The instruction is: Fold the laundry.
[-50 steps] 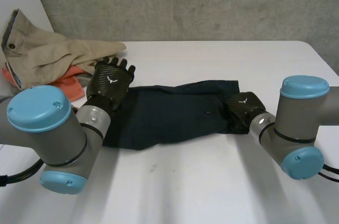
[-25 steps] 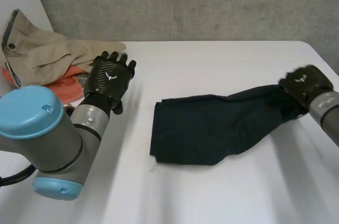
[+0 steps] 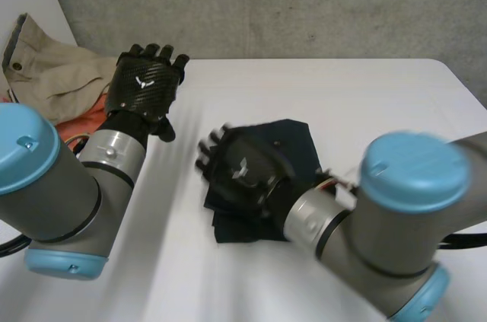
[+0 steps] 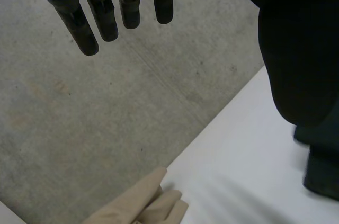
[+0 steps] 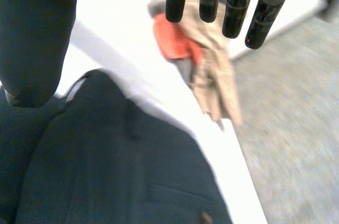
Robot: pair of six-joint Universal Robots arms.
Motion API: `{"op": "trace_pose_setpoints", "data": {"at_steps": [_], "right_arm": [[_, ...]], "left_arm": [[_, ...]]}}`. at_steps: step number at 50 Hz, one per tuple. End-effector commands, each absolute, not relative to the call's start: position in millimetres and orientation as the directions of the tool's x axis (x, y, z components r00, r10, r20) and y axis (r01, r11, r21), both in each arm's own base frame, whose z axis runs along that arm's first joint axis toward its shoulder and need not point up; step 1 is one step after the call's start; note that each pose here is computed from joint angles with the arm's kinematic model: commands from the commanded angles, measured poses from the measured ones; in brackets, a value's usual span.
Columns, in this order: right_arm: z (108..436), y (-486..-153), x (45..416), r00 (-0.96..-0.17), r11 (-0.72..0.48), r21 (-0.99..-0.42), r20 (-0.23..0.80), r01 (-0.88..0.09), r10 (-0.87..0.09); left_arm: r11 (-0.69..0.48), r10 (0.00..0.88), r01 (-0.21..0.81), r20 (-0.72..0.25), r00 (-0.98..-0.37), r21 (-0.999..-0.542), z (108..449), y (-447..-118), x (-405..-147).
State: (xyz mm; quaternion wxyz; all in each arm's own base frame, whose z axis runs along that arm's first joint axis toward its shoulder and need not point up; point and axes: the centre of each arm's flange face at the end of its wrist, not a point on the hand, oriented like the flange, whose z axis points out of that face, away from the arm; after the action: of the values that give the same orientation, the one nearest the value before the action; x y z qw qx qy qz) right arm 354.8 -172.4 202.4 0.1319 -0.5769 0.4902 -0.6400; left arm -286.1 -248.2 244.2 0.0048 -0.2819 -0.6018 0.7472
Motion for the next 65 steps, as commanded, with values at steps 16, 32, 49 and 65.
{"op": "trace_pose_setpoints", "data": {"at_steps": [16,32,49,65], "right_arm": [[187.8,-289.7,300.2,-0.74,0.276,-0.924,0.01,-0.264,-0.673],[148.7,-302.2,297.4,-0.676,0.182,-0.824,0.29,-0.536,-0.677],[202.9,-271.0,246.9,-0.879,0.199,-0.959,0.087,-0.201,-0.47],[149.8,-232.0,234.8,-0.88,0.416,-0.907,-0.149,-0.06,-0.452]], "left_arm": [[-0.03,0.619,0.342,-0.286,-0.732,-0.939,176.7,-234.2,-371.1],[0.171,0.698,0.482,-0.24,-0.675,-0.859,122.6,-251.9,-352.0],[-0.075,0.701,0.273,-0.246,-0.67,-0.959,270.8,-234.9,-329.2],[-0.061,0.873,0.24,-0.168,-0.457,-0.969,293.1,-192.2,-318.4]]}}
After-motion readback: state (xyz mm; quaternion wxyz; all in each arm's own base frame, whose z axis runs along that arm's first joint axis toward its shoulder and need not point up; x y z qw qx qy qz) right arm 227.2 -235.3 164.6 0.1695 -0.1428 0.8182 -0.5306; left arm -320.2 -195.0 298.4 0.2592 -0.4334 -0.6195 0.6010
